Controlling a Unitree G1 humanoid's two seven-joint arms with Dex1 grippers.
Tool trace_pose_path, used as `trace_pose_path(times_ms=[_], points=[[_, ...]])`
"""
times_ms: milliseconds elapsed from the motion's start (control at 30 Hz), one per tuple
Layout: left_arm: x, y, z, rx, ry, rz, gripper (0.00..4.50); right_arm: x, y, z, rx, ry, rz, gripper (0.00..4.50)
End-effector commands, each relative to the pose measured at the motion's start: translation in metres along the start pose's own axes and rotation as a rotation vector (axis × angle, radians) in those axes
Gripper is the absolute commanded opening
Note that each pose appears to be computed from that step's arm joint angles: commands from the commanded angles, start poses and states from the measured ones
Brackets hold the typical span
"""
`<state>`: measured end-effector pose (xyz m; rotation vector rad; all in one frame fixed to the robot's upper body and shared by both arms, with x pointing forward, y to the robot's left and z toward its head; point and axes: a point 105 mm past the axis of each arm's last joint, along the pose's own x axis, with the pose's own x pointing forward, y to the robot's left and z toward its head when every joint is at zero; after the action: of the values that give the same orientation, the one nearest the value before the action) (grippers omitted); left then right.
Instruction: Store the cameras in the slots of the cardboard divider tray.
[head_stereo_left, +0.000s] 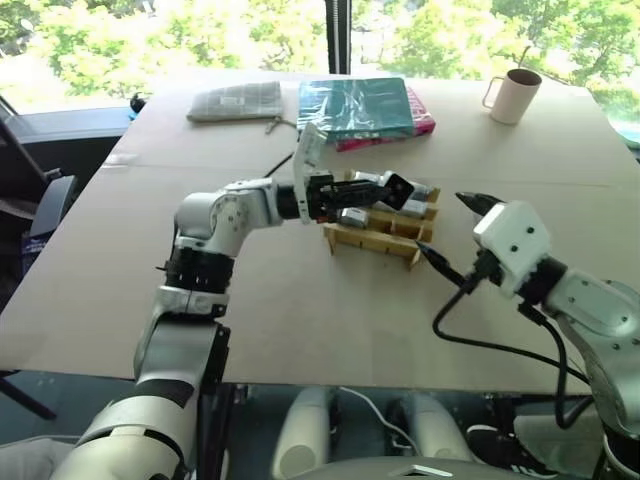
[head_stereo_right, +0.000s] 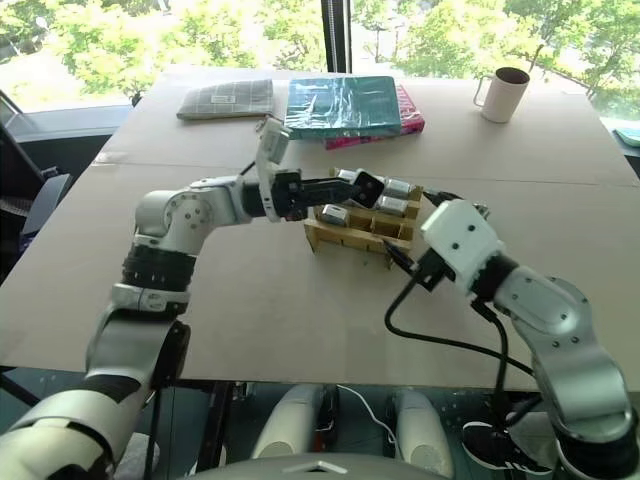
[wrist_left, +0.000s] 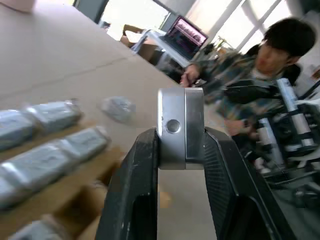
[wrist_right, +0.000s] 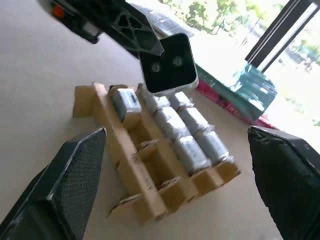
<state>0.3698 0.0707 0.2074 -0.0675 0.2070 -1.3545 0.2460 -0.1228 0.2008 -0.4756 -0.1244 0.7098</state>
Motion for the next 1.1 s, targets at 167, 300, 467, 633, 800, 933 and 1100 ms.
trace_pose_path(times_ms=[167, 300, 467, 633, 800, 933, 1100], points=[[0.013, 0.015, 0.003, 0.468, 0.278, -0.130, 0.72, -0.034, 0.002, 0.017, 0.011, -0.034, 0.002, 4.47], [0.021, 0.018, -0.002, 0.548, 0.368, -0.154, 0.72, -0.039, -0.001, 0.016, 0.007, -0.025, -0.034, 4.47], [0.020, 0.023, -0.014, 0.660, 0.511, -0.173, 0.72, -0.044, 0.001, 0.013, -0.003, -0.015, -0.064, 4.47], [0.021, 0.026, -0.019, 0.755, 0.584, -0.170, 0.72, -0.046, 0.004, 0.010, 0.002, -0.004, -0.079, 4.47], [0.028, 0.020, -0.005, 0.747, 0.507, -0.187, 1.22, -0.045, 0.003, 0.007, 0.013, 0.019, -0.103, 4.49], [0.025, 0.006, 0.042, 0.560, 0.234, -0.206, 3.09, -0.037, -0.004, -0.003, 0.051, 0.071, -0.171, 4.50], [-0.011, 0.005, 0.064, 0.416, 0.051, -0.177, 3.38, -0.021, -0.034, -0.052, 0.148, 0.300, -0.331, 4.50]])
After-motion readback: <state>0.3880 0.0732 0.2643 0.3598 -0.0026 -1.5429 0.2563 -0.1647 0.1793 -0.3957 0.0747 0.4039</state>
